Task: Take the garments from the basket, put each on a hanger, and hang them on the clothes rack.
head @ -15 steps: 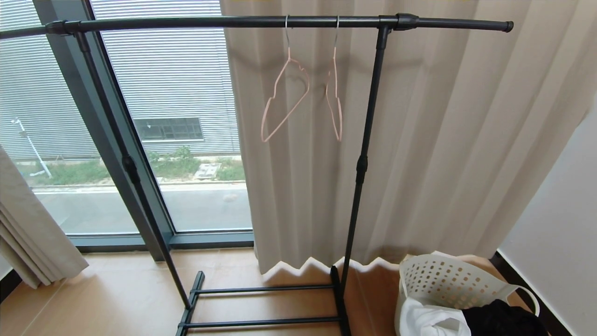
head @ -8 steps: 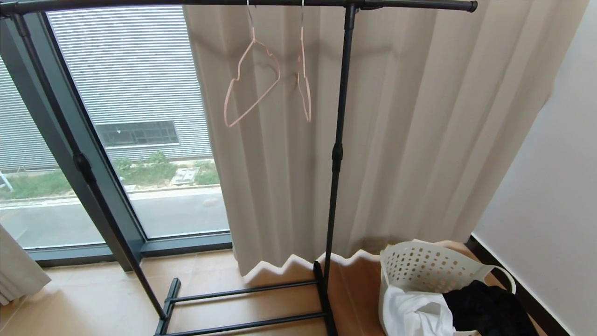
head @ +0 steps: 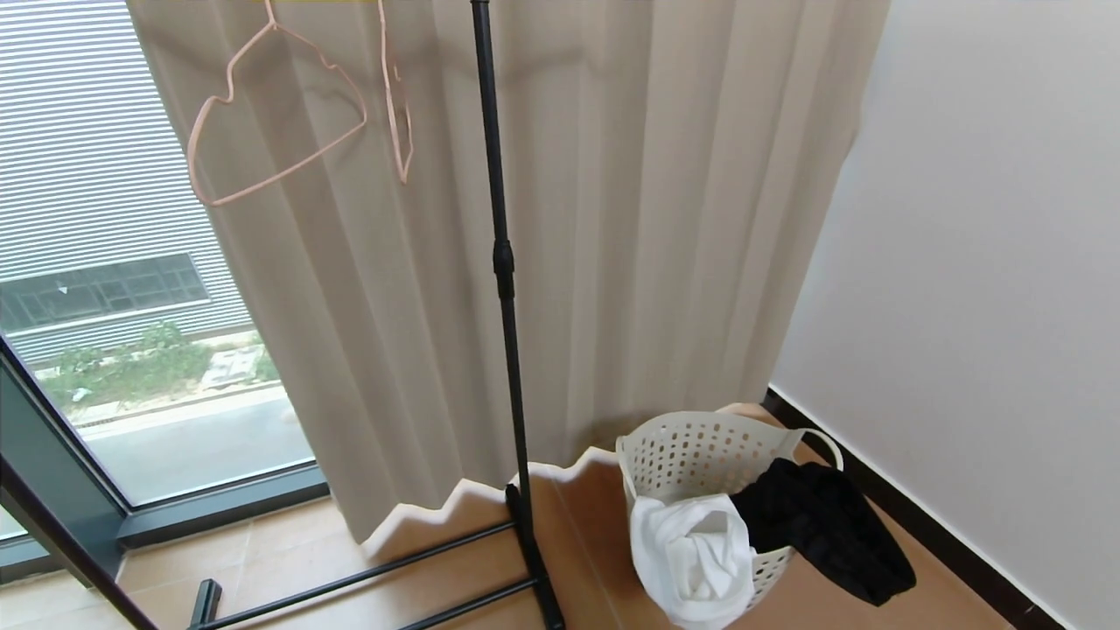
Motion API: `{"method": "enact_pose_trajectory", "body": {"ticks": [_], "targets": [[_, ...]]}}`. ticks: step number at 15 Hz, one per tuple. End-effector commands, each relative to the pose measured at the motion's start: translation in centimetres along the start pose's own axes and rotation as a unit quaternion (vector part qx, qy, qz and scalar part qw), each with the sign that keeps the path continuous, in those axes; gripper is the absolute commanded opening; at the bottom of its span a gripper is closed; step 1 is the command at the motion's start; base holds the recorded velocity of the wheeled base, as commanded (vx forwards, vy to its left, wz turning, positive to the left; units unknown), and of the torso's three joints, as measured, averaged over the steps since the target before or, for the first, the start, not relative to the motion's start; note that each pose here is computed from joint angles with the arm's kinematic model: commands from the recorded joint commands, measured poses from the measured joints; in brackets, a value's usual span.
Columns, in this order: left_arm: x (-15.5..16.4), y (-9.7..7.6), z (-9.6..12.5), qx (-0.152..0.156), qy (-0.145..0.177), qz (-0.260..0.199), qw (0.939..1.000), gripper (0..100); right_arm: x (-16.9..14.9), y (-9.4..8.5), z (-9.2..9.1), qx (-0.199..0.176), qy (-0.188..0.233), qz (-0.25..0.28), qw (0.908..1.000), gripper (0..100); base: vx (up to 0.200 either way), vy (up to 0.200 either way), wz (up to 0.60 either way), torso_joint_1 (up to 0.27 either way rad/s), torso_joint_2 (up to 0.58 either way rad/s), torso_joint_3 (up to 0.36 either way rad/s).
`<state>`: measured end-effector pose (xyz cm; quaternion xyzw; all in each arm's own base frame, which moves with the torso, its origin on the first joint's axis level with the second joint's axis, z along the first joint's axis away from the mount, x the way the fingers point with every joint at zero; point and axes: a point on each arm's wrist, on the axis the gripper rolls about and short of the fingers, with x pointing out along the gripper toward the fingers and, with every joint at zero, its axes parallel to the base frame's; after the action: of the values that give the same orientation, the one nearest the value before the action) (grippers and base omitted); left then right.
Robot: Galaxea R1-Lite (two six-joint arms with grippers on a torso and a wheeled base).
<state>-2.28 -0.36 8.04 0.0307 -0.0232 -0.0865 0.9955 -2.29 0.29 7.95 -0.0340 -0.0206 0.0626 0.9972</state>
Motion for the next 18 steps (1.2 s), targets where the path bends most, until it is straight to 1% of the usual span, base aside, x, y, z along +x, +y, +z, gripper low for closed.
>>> {"method": "enact_pose_trajectory", "body": {"ticks": [1, 6, 8, 12, 15, 18], "targets": [[0.01, 0.00, 0.01, 0.000, 0.000, 0.000, 1.0000, 100, 0.00, 0.00, 0.01, 0.000, -0.001, 0.000, 1.0000, 100, 0.000, 0.000, 0.00, -0.012, 0.11, 0.100], [0.00, 0.00, -0.01, -0.001, 0.000, 0.000, 1.0000, 100, 0.00, 0.00, 0.01, 0.000, -0.001, 0.000, 1.0000, 100, 0.000, 0.000, 0.00, 0.001, 0.02, 0.013], [0.01, 0.00, 0.00, 0.000, 0.001, 0.001, 1.0000, 100, 0.00, 0.00, 0.01, 0.000, -0.001, 0.000, 1.0000, 100, 0.000, 0.000, -0.60, -0.012, 0.21, 0.190], [0.01, 0.00, -0.04, -0.001, 0.002, 0.000, 1.0000, 100, 0.00, 0.00, 0.01, 0.001, -0.001, 0.000, 1.0000, 100, 0.000, 0.000, 0.00, 0.005, 0.07, 0.075], [0.01, 0.00, -0.04, -0.002, 0.002, -0.001, 1.0000, 100, 0.00, 0.00, 0.01, 0.001, -0.001, 0.000, 1.0000, 100, 0.000, 0.000, 0.00, 0.001, 0.00, -0.020], [0.01, 0.00, -0.04, -0.003, 0.002, 0.000, 1.0000, 100, 0.00, 0.00, 0.01, 0.002, -0.001, 0.000, 1.0000, 100, 0.000, 0.000, 0.00, 0.001, 0.00, -0.157]]}}
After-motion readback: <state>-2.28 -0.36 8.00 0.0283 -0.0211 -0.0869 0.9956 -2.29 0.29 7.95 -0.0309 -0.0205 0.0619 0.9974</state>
